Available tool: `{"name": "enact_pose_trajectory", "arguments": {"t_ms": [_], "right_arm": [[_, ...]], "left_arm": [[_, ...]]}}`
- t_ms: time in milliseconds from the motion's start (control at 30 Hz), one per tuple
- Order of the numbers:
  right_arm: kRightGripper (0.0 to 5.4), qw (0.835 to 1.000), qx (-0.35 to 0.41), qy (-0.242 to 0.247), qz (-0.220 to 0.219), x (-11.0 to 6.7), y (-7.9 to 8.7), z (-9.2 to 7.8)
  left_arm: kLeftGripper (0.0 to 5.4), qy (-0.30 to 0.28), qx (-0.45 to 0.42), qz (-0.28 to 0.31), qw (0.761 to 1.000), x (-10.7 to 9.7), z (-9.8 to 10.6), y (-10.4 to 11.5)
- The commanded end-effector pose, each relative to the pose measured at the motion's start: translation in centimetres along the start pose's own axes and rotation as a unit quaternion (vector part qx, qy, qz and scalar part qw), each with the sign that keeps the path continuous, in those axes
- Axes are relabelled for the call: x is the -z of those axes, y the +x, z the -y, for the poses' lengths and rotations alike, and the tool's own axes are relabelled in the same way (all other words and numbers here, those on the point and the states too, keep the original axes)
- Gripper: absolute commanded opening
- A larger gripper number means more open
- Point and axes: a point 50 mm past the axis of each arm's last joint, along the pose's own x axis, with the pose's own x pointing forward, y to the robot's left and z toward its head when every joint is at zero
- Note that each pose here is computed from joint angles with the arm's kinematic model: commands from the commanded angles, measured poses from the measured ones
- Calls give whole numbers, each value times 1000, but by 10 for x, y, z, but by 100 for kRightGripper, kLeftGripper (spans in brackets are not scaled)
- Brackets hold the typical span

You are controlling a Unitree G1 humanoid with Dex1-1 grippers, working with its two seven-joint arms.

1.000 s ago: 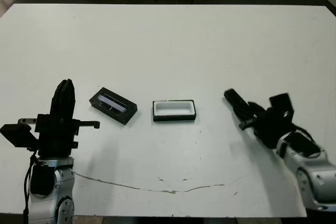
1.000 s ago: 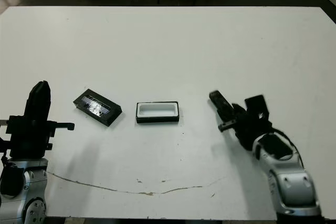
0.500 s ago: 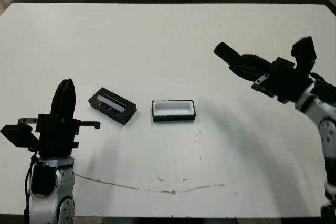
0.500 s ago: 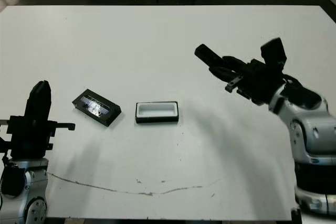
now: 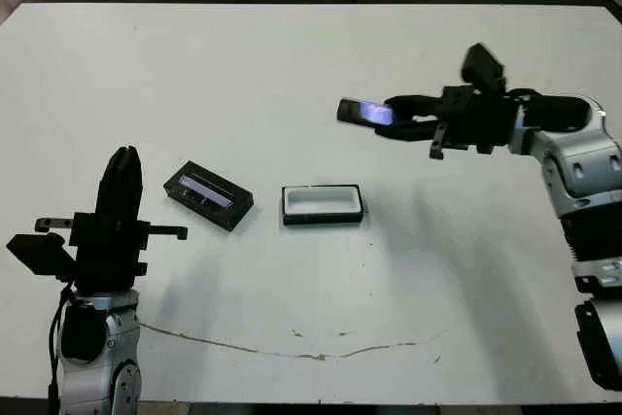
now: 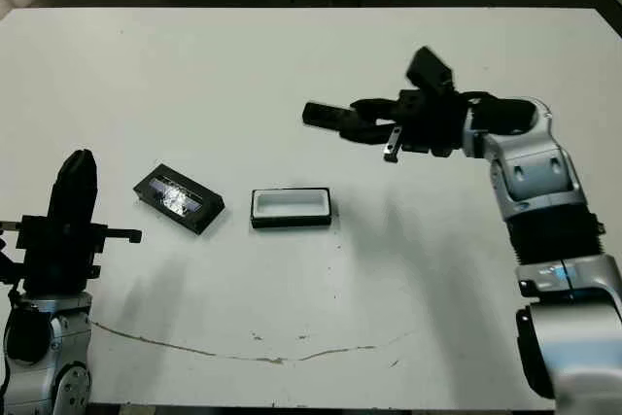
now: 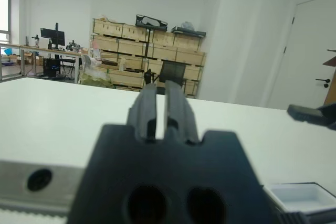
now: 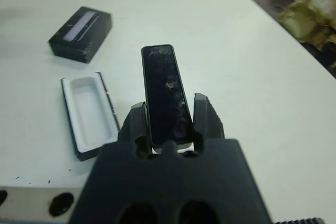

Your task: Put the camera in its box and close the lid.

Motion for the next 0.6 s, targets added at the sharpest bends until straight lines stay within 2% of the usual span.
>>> {"name": "enact_pose_trajectory", "arguments": {"t_ms": [33,300,600], "right_arm": [[33,999,-33,-4,-4,-1,9,-6],[33,997,-75,10,-11,-8,23,-25],[33,992,-121,34,-6,-12,31,-42]], "left_arm": [[0,3,-5,-16,1000,4,-2,-5],[0,-7,-9,-22,1000,5,-1,-6],[0,-9,-12,-23,1000,5,0,-8]]}}
